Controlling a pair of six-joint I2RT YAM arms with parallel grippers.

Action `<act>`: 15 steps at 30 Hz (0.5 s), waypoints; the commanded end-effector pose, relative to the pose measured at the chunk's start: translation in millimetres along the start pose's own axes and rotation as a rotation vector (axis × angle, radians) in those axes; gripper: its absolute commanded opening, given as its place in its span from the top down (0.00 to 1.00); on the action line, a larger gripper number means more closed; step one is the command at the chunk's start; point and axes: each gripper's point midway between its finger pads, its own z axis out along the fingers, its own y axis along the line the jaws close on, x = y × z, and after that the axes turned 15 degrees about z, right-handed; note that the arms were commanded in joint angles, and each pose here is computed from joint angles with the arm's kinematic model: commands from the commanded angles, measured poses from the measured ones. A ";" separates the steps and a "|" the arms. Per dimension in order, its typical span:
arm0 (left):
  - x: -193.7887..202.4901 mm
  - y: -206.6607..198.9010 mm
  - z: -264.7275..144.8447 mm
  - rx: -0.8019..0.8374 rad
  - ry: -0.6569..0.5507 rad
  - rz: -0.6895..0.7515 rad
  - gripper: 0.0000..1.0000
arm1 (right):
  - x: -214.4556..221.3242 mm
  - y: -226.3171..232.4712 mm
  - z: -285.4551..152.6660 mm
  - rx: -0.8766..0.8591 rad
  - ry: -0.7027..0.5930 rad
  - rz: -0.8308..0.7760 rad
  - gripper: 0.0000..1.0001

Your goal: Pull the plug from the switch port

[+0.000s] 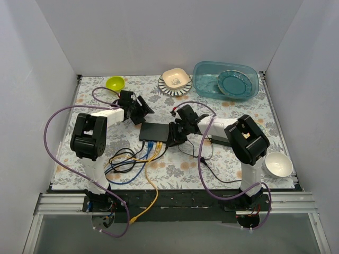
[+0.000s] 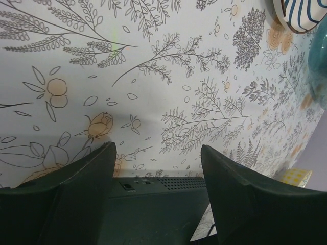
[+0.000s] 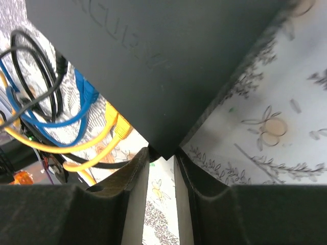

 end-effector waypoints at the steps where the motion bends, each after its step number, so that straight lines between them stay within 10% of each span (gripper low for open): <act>1: 36.7 1.8 -15.4 -0.018 0.109 -0.001 0.33 | -54.4 -28.9 4.8 0.109 -0.168 0.020 0.66; 15: -11.6 38.2 -61.6 -0.248 -0.075 -0.109 0.31 | -50.1 -45.0 -1.7 0.098 -0.168 0.064 0.51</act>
